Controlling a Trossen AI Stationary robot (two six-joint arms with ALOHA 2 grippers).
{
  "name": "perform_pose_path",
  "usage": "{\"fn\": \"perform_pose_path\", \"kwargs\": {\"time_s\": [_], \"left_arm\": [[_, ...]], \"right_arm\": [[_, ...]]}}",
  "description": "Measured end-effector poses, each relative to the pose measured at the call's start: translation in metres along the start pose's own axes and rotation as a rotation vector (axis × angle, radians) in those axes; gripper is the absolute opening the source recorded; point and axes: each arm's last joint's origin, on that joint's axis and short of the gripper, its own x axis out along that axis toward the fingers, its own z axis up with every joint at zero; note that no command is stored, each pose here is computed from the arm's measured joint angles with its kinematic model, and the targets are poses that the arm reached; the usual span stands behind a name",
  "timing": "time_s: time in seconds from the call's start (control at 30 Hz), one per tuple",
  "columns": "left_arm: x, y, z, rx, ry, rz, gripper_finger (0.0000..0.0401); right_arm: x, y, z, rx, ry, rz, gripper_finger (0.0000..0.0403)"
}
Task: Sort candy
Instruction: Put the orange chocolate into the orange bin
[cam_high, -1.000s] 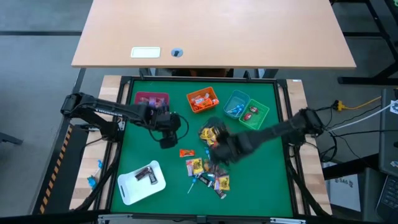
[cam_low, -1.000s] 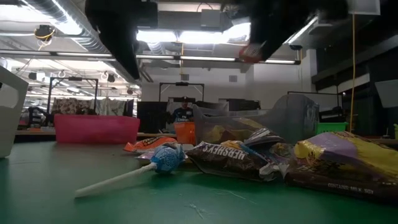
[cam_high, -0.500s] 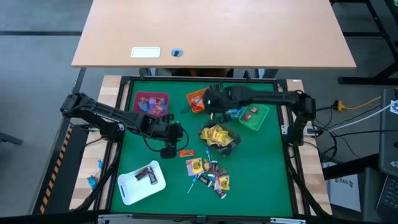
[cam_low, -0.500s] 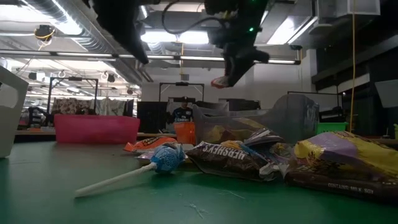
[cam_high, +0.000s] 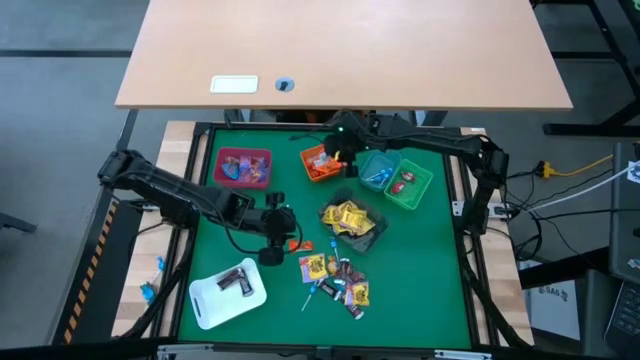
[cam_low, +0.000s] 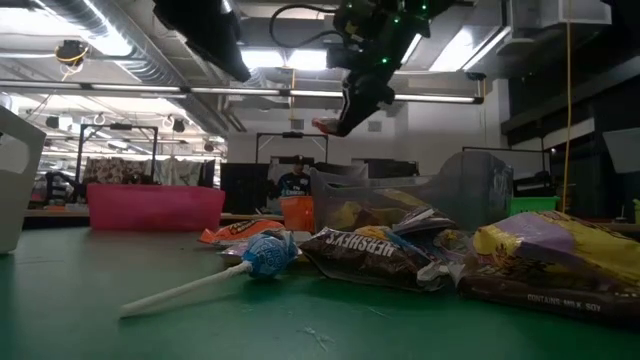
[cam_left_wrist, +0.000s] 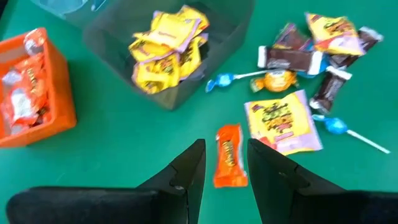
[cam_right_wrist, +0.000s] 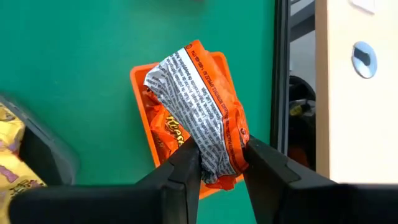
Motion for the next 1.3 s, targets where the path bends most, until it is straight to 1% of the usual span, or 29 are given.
{"fn": "perform_pose_path", "kwargs": {"time_s": [0.2, 0.47, 0.57, 0.73, 0.87, 1.0, 1.17, 1.3], "left_arm": [[0.007, -0.012, -0.002, 0.030, 0.010, -0.018, 0.0108], [0.026, -0.025, -0.006, 0.063, 0.051, -0.021, 0.0108], [0.033, -0.027, -0.008, 0.074, 0.073, -0.015, 0.0108], [0.044, -0.029, -0.012, 0.084, 0.107, -0.005, 0.0112], [0.054, -0.031, -0.015, 0.093, 0.139, 0.004, 0.0136], [0.066, -0.034, -0.018, 0.100, 0.156, 0.009, 0.0171], [0.081, -0.034, -0.020, 0.098, 0.176, 0.020, 0.0209], [0.094, -0.030, -0.022, 0.085, 0.197, 0.037, 0.0228]], "right_arm": [[0.001, -0.003, -0.002, 0.007, 0.001, -0.009, 0.0104], [0.001, -0.004, -0.001, 0.008, 0.005, -0.032, 0.0105], [0.001, -0.004, -0.001, 0.007, 0.001, -0.036, 0.0122], [0.001, -0.005, 0.001, 0.008, -0.017, -0.048, 0.0175], [0.001, -0.005, 0.001, 0.008, -0.016, -0.047, 0.0212], [0.001, -0.005, 0.001, 0.008, -0.015, -0.047, 0.0234], [0.001, -0.005, 0.000, 0.007, -0.006, -0.041, 0.0241], [0.001, -0.005, 0.000, 0.007, -0.006, -0.040, 0.0239]]}}
